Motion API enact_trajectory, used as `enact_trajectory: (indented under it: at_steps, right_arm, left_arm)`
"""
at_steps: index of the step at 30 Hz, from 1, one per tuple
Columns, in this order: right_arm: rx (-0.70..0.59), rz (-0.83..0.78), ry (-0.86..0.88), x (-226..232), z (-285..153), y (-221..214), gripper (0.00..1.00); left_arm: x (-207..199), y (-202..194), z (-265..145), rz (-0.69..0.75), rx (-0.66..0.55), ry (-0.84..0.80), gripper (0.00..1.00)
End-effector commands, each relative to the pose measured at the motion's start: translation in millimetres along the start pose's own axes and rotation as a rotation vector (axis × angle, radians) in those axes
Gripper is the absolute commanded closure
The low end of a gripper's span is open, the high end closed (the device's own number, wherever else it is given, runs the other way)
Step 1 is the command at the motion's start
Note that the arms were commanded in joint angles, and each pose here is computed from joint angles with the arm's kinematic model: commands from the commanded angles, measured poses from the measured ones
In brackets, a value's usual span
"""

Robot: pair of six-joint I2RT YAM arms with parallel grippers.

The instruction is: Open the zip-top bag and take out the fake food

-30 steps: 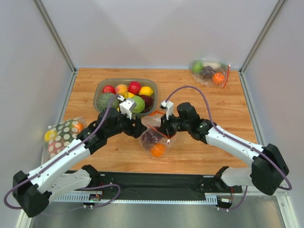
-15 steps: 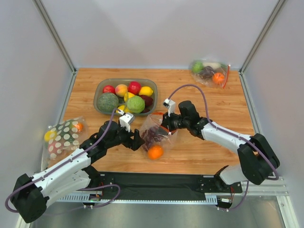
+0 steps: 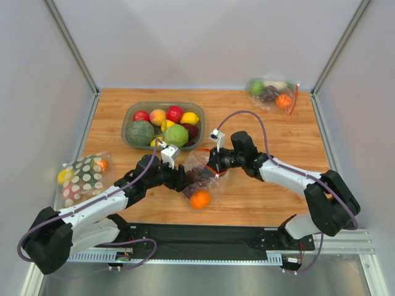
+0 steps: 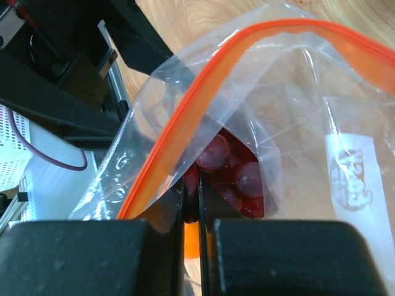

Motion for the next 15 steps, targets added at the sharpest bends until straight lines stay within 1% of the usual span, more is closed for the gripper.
enact_trajectory:
  at_steps: [1, 2, 3, 4, 6, 7, 10, 12, 13, 15]
  right_arm:
    - [-0.017, -0.029, 0.061, 9.2, 1.0, 7.1, 1.0]
    - [-0.014, -0.024, 0.059, 7.9, 1.2, 5.5, 1.0]
    - [-0.014, -0.023, 0.059, 7.9, 1.2, 5.5, 1.0]
    - [-0.012, -0.02, 0.06, 7.6, 1.2, 4.5, 1.0]
    - [-0.019, -0.016, 0.061, 7.7, 0.2, 5.0, 1.0]
    - [-0.02, -0.011, 0.059, 6.5, -0.2, 4.8, 1.0]
    - [-0.05, -0.003, 0.06, 8.7, -6.6, 9.0, 1.0]
    - [-0.085, -0.016, 0.074, 16.7, -15.5, 16.4, 1.0]
    - [-0.092, -0.019, 0.083, 20.4, -18.4, 18.1, 1.0]
    - [-0.118, -0.023, 0.117, 31.5, -28.3, 24.7, 1.0]
  left_arm:
    - [-3.2, 20.7, 2.7, 0.017, -0.101, -0.029, 0.35]
    - [-3.6, 21.0, 2.3, 0.017, -0.106, -0.031, 0.5]
    - [-3.4, 21.0, 2.2, 0.017, -0.107, -0.03, 0.57]
    - [-3.8, 22.7, 1.0, 0.023, -0.116, -0.029, 0.66]
    - [-3.2, 21.9, 0.2, 0.024, -0.112, -0.026, 0.75]
    - [-2.4, 20.8, -1.0, 0.025, -0.107, -0.019, 0.83]
    - [1.0, 16.6, -3.4, 0.02, -0.087, 0.008, 0.95]
    - [3.6, 11.7, -5.2, 0.015, -0.066, 0.027, 0.97]
    - [5.8, 10.9, -5.7, 0.015, -0.063, 0.043, 1.0]
    - [7.2, 9.2, -7.3, 0.013, -0.057, 0.055, 1.0]
Point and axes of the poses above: each gripper's point midway between its finger pads, its own z axis out along the fingers, its own x axis along the line the jaws close on, y = z × x, the point moved 3 cm from there along -z, back along the fingers, and after that the axes turned 12 degrees about z, right-handed, at the moved point
